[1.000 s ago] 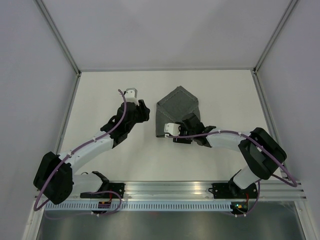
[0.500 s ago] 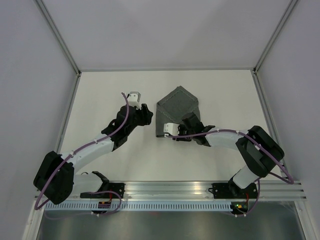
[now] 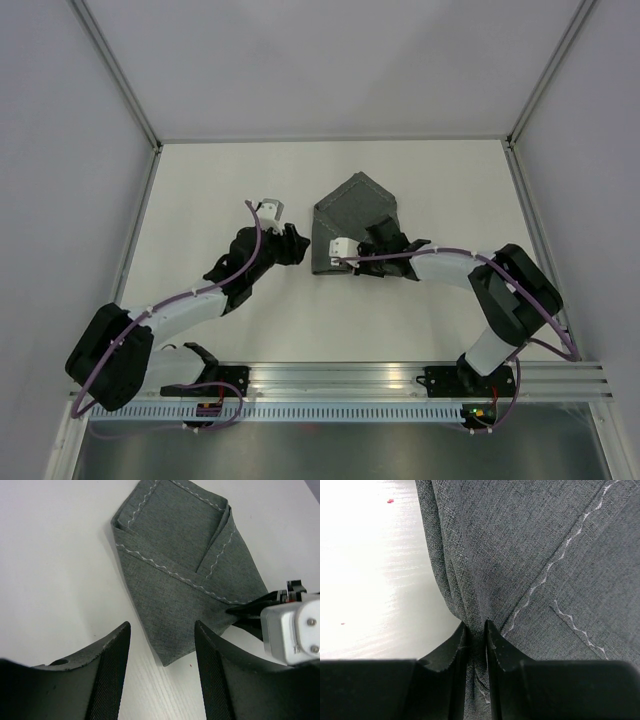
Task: Fold the napkin, place the utensils inside, and roll it up
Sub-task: Roll the napkin with the utensil
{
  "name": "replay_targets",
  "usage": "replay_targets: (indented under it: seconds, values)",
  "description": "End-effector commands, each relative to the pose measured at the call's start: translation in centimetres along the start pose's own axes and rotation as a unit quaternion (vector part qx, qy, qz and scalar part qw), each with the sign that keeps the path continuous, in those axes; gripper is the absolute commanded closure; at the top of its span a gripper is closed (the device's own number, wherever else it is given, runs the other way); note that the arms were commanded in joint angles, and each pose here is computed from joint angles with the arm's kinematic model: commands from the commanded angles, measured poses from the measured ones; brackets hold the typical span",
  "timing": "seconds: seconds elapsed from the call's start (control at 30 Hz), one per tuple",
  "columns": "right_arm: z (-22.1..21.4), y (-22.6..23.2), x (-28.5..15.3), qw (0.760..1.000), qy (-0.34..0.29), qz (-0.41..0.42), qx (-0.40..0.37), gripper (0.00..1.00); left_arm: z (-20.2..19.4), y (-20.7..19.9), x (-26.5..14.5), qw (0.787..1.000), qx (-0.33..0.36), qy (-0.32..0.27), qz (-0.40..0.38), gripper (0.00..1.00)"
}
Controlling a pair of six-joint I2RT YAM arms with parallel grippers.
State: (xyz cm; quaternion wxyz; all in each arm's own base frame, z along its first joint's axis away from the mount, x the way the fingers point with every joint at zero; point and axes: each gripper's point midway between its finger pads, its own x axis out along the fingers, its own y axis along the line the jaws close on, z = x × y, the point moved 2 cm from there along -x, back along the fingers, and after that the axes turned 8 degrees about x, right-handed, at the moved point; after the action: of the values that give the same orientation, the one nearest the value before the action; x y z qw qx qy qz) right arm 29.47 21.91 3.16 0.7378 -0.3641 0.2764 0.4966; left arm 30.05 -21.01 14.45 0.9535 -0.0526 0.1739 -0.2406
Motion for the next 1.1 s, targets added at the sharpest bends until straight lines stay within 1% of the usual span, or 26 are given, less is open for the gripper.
replay_targets:
  seconds: [0.0, 0.03, 0.07, 0.2, 0.3, 0.4, 0.43, 0.6, 0.63, 0.7, 0.73, 0.8, 0.83, 0.9, 0.93, 1.03, 1.07]
  values:
    - [-3.3, 3.5, 0.1, 0.993, 0.053, 0.095, 0.052, 0.78, 0.9, -0.9, -0.5, 0.998, 0.016, -0.049, -0.040, 0.40]
    - [-3.3, 3.5, 0.1, 0.992, 0.055, 0.100, 0.057, 0.78, 1.0, -1.1, -0.6, 0.997, 0.016, -0.059, -0.046, 0.40]
    - [-3.2, 3.7, 0.1, 0.990, 0.055, 0.112, 0.062, 0.79, 0.1, -1.2, -0.8, 0.997, 0.019, -0.052, -0.057, 0.40]
    - [-3.4, 3.7, -0.1, 0.986, 0.058, 0.134, 0.081, 0.78, -0.9, -1.9, -1.1, 0.994, 0.032, -0.060, -0.084, 0.40]
    - [-3.4, 4.2, -0.1, 0.981, 0.062, 0.157, 0.093, 0.79, -1.5, -2.7, -1.6, 0.991, 0.052, -0.073, -0.101, 0.40]
    - [-3.6, 4.4, -0.2, 0.977, 0.069, 0.174, 0.104, 0.79, -2.2, -3.8, -2.0, 0.986, 0.083, -0.078, -0.120, 0.41]
    - [-3.6, 4.5, -0.2, 0.976, 0.069, 0.180, 0.105, 0.79, -2.4, -4.6, -2.2, 0.983, 0.105, -0.080, -0.129, 0.41]
    - [-4.0, 4.9, -0.5, 0.965, 0.084, 0.214, 0.123, 0.81, -3.4, -6.3, -2.1, 0.973, 0.162, -0.087, -0.141, 0.41]
    - [-4.0, 4.9, -0.5, 0.964, 0.082, 0.220, 0.126, 0.81, -3.0, -6.3, -2.0, 0.971, 0.172, -0.103, -0.131, 0.40]
    - [-4.3, 5.0, -0.6, 0.959, 0.089, 0.233, 0.135, 0.82, -3.5, -6.3, -1.6, 0.969, 0.188, -0.104, -0.125, 0.40]
    - [-4.4, 5.1, -0.7, 0.957, 0.092, 0.239, 0.139, 0.82, -3.2, -6.9, -1.6, 0.963, 0.207, -0.119, -0.128, 0.39]
    - [-4.4, 5.4, -0.8, 0.950, 0.094, 0.258, 0.146, 0.82, -3.1, -7.4, -1.3, 0.956, 0.228, -0.129, -0.130, 0.38]
    - [-4.5, 5.3, -0.9, 0.948, 0.095, 0.263, 0.150, 0.82, -3.0, -8.0, -1.1, 0.948, 0.250, -0.143, -0.136, 0.37]
    - [-4.7, 5.3, -0.9, 0.943, 0.099, 0.274, 0.159, 0.84, -3.0, -8.5, -0.6, 0.941, 0.272, -0.152, -0.136, 0.36]
    - [-4.9, 5.4, -1.0, 0.940, 0.103, 0.280, 0.163, 0.84, -3.2, -9.0, -0.1, 0.932, 0.297, -0.153, -0.140, 0.36]
    - [-5.2, 5.2, -0.9, 0.938, 0.106, 0.283, 0.169, 0.85, -3.1, -9.9, 1.2, 0.917, 0.339, -0.156, -0.143, 0.33]
    - [-5.2, 5.1, -0.9, 0.937, 0.107, 0.284, 0.171, 0.84, -4.0, -9.8, 1.7, 0.914, 0.352, -0.138, -0.147, 0.32]
